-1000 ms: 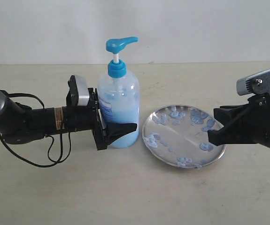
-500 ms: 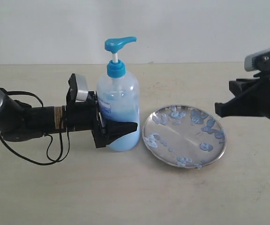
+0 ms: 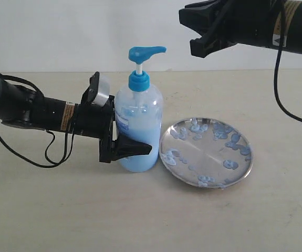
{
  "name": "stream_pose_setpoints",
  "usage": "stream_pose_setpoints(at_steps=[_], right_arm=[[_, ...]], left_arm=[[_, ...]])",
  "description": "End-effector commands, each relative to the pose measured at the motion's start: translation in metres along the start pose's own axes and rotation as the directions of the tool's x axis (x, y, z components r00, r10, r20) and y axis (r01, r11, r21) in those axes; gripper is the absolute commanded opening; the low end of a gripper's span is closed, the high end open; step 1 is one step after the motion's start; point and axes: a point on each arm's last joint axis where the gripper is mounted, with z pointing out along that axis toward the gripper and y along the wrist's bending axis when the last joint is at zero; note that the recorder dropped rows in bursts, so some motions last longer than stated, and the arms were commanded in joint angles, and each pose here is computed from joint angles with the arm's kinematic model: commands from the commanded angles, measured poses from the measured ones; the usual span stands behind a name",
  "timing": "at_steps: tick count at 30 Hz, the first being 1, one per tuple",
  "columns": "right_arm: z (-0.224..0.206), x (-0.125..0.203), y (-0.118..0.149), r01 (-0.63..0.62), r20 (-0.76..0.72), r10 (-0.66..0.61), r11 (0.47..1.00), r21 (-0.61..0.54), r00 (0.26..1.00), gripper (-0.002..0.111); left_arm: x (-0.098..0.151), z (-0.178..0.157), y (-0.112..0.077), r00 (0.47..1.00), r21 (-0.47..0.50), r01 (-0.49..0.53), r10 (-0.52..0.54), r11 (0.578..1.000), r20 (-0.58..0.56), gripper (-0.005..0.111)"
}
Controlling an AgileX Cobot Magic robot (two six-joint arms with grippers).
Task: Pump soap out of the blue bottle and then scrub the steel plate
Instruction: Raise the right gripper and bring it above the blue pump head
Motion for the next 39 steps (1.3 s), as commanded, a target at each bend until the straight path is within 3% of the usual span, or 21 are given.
stream_pose_setpoints(at_steps=[1, 6, 24, 39], right_arm=[[0.000, -0.004, 0.006, 0.027, 0.018, -0.026, 0.996, -0.083, 1.000, 0.001], [0.000, -0.010, 0.012, 0.018, 0.080, -0.007, 0.990, -0.139, 0.997, 0.001], [0.000, -0.008, 0.010, 0.021, 0.064, -0.014, 0.993, -0.117, 0.998, 0.001], [0.000, -0.014, 0.006, 0.098, 0.130, -0.090, 0.994, -0.054, 0.987, 0.001]], left_arm=[[-0.012, 0.000, 0.003, 1.000, 0.015, -0.013, 0.012, 1.000, 0.028, 0.004], [-0.017, -0.001, 0.008, 1.000, 0.026, -0.018, 0.017, 1.000, 0.017, 0.004], [-0.034, -0.002, 0.017, 1.000, 0.096, -0.010, 0.009, 0.995, 0.011, 0.004], [-0.036, -0.002, 0.018, 1.000, 0.097, -0.012, 0.011, 0.995, 0.009, 0.004]])
